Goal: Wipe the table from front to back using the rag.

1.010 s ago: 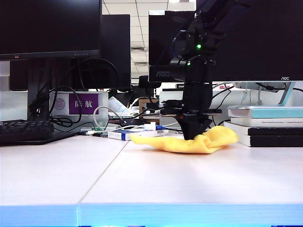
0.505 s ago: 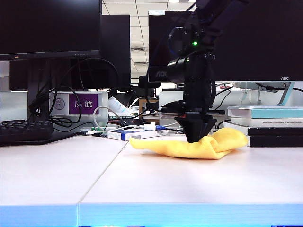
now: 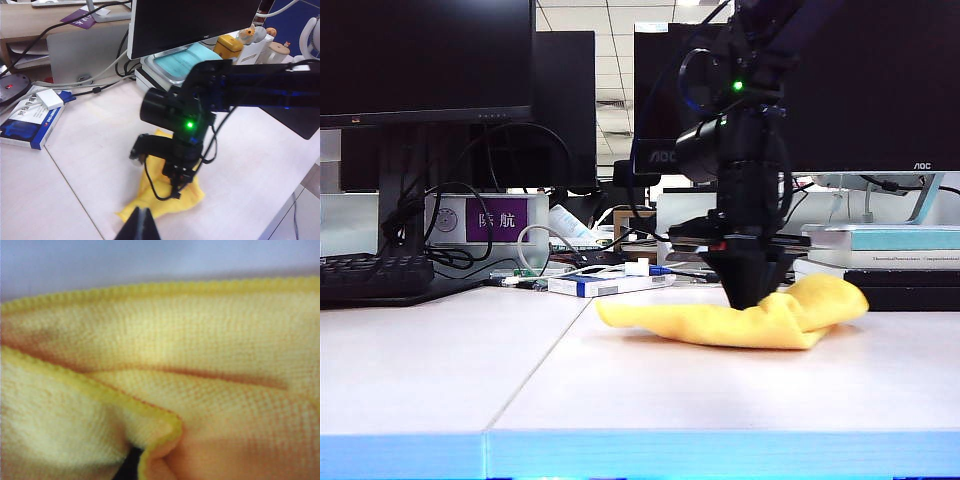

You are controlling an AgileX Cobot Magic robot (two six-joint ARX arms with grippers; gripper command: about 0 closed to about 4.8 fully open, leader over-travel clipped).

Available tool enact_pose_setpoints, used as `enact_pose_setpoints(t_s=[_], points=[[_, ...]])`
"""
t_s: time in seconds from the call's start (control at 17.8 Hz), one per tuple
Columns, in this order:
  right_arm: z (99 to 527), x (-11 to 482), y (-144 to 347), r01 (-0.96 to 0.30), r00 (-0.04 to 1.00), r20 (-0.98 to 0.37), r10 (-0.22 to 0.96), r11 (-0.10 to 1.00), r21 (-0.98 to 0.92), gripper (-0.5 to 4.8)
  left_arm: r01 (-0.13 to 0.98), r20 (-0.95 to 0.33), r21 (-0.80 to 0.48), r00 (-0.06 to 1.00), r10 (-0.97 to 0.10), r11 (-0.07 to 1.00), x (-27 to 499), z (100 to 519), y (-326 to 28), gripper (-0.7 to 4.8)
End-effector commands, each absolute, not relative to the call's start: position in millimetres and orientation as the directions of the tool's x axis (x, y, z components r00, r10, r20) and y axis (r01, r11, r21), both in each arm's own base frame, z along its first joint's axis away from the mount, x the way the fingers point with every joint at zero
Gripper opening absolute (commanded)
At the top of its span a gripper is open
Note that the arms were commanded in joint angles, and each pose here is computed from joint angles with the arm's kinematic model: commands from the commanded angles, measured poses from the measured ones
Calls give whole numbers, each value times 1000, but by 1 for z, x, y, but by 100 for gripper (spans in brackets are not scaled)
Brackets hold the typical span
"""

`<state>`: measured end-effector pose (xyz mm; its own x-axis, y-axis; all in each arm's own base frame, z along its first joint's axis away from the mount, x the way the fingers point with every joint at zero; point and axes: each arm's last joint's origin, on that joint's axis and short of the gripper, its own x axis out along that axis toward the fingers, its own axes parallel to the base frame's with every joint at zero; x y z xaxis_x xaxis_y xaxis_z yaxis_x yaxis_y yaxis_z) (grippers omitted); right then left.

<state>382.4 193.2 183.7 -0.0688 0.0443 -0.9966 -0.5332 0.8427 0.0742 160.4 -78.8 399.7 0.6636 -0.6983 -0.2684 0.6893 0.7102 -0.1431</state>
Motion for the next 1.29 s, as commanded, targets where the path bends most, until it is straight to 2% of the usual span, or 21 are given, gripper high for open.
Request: enact_pose_setpoints(t_s=[0.06, 0.34, 0.84, 1.29], points=[[166, 366, 187, -532, -168, -986, -2, 842, 89, -1, 698, -250, -133, 663, -706, 703, 159, 404, -78, -4], [153, 331, 174, -532, -211, -977, -5, 839, 111, -1, 699, -246, -132, 664, -706, 703, 158, 404, -78, -4], [140, 259, 185, -577, -250, -968, 20, 799, 166, -1, 713, -246, -138, 647, -722, 687, 157, 404, -78, -4], [132, 201, 148, -543, -270, -963, 8, 824, 159, -1, 713, -251, -141, 646, -721, 687, 157, 403, -78, -4]])
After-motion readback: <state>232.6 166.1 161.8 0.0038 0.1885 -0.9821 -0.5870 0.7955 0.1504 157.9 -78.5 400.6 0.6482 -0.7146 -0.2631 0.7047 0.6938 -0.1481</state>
